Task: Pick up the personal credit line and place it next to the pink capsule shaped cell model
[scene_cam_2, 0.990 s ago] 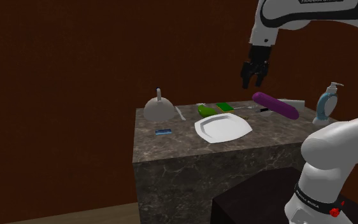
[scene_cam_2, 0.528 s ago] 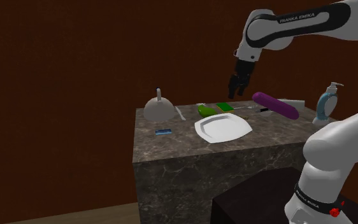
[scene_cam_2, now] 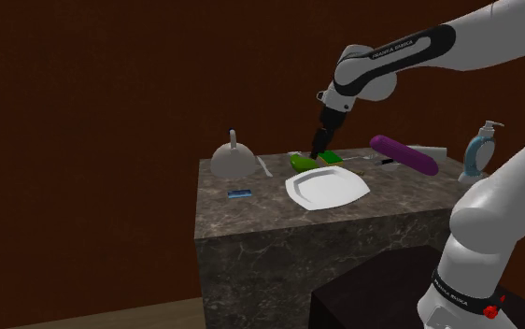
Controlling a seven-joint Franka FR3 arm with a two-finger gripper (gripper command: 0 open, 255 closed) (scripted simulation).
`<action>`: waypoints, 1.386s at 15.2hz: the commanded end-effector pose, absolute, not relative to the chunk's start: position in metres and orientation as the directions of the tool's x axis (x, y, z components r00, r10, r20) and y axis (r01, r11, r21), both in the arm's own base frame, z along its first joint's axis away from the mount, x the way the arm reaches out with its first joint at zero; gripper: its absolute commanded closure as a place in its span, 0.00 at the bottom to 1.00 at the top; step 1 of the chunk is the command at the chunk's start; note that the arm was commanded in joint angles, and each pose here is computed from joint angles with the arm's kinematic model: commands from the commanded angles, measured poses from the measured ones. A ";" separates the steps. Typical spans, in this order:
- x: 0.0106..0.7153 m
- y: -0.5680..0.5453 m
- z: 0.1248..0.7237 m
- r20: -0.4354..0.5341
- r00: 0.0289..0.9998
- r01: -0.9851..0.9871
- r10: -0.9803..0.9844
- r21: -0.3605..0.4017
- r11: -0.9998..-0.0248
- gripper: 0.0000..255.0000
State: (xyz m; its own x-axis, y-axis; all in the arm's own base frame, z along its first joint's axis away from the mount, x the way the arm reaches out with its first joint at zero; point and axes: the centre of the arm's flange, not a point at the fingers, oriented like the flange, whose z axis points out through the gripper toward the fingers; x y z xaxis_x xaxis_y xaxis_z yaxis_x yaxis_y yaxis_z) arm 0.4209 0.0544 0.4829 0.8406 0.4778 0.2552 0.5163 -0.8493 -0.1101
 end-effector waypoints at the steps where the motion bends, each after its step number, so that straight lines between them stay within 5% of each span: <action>1: 0.435 0.067 0.468 0.287 0.801 0.571 0.524 -0.107 -0.814 0.00; 21: 0.576 0.221 0.353 0.545 0.287 0.940 0.788 -0.002 -0.341 0.00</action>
State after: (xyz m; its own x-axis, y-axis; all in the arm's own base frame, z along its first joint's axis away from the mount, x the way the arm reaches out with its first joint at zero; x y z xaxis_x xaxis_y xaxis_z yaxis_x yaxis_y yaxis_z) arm 0.5665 0.2127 0.3600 0.3201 0.7831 0.5332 0.9286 -0.3710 -0.0127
